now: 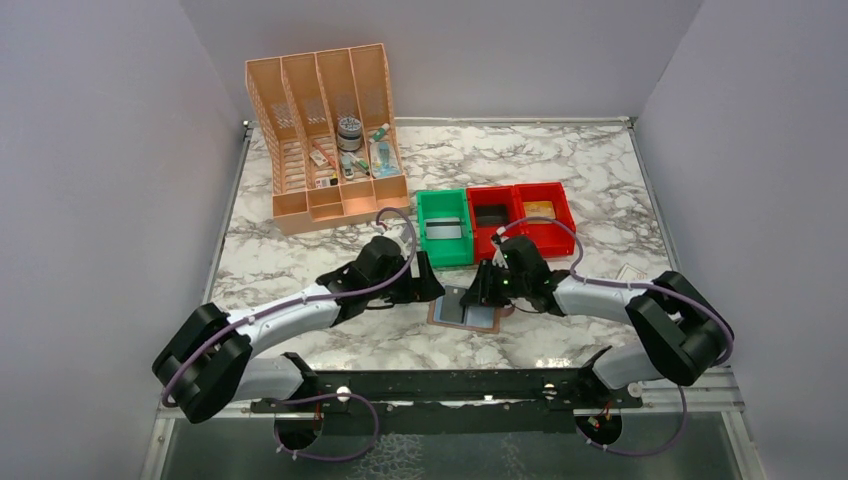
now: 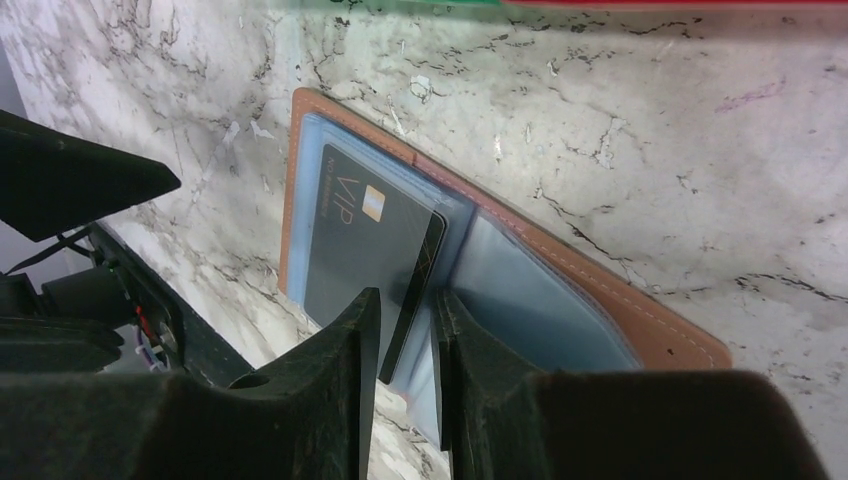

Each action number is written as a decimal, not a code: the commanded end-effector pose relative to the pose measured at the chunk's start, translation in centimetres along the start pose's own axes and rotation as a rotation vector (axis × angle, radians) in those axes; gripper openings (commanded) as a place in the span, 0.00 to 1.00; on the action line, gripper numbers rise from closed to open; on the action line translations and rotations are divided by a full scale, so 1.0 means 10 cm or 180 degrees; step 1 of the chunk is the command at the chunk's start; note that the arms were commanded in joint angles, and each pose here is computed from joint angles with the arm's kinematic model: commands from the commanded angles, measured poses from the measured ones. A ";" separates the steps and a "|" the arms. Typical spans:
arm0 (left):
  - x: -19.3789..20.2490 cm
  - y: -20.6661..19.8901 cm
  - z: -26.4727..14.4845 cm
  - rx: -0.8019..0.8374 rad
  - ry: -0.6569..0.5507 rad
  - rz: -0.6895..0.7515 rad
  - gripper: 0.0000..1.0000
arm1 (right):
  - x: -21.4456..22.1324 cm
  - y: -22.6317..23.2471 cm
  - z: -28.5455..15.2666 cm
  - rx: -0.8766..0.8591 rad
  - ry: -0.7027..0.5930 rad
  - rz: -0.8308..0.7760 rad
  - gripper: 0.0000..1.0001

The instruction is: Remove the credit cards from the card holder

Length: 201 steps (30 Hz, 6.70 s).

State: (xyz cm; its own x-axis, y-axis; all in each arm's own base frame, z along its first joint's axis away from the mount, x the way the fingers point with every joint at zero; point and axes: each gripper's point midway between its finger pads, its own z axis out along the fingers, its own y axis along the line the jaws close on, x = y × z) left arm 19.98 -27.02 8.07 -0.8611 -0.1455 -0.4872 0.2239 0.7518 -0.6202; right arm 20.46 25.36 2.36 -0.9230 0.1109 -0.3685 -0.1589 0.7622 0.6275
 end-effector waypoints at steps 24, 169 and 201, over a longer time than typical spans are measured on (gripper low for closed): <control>0.12 -0.20 0.33 0.0069 0.0416 0.0355 0.71 | 0.08 -0.19 0.11 0.0161 0.0068 -0.0184 0.01; 0.48 -0.04 0.60 -0.0568 0.0795 0.0842 0.17 | 0.11 -0.36 -0.04 0.0214 0.0046 0.0117 0.29; 0.59 0.06 0.59 -0.0630 0.0872 0.0791 0.15 | 0.10 -0.27 -0.22 -0.0302 -0.0067 0.0455 0.10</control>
State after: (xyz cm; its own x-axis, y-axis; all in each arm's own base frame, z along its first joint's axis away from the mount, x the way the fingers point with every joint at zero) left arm 18.84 -32.16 3.15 -0.8734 0.1681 -0.4571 0.3696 0.8400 -0.3973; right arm 19.93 21.88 2.11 -0.9193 0.2276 -0.3210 -0.0797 0.6912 0.7183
